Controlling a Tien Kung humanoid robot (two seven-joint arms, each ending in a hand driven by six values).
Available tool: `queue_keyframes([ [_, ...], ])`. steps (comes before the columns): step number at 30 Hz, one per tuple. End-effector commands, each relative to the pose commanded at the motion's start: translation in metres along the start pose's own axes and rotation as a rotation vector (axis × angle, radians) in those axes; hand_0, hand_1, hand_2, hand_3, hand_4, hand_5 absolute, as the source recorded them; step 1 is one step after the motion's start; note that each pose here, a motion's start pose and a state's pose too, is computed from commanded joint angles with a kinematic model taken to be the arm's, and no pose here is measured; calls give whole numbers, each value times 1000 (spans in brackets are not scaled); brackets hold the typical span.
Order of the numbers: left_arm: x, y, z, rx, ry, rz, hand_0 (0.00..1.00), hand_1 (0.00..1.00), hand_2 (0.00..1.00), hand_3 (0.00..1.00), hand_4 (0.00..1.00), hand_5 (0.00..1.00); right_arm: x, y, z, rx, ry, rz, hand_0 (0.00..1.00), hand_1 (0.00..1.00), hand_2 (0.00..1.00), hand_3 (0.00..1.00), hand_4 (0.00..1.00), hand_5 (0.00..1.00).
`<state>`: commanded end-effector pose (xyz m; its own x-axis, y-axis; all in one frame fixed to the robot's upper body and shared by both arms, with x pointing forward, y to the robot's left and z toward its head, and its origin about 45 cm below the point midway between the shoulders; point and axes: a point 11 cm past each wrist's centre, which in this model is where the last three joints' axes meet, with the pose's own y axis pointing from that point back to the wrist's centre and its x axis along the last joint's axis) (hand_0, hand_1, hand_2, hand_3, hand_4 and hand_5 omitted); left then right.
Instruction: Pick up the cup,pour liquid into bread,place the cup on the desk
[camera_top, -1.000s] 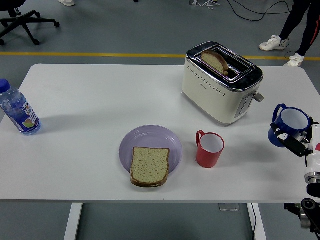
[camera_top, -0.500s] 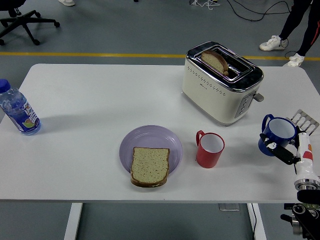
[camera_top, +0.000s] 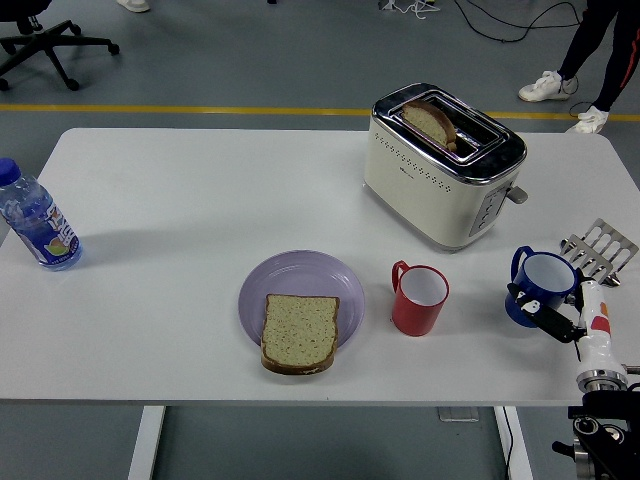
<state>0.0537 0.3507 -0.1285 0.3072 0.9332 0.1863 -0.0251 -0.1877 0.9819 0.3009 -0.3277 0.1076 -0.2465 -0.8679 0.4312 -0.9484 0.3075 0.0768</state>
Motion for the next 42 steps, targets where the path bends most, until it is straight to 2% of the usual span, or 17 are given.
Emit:
queue_keyframes([
  [14, -1, 0, -3, 6, -6, -1, 681, 748, 769, 662, 414, 998, -9, 1, 13, -12, 22, -28, 366, 138, 330, 496, 700, 2],
  [26, 0, 0, 2, -4, 0, 0, 681, 748, 769, 662, 416, 998, -15, -3, 12, 8, 40, -55, 378, 150, 339, 502, 697, 2],
  [42, 0, 0, 3, -7, 0, -2, 681, 748, 769, 663, 417, 998, -21, -5, 17, -3, 61, -110, 394, 164, 353, 511, 699, 2],
])
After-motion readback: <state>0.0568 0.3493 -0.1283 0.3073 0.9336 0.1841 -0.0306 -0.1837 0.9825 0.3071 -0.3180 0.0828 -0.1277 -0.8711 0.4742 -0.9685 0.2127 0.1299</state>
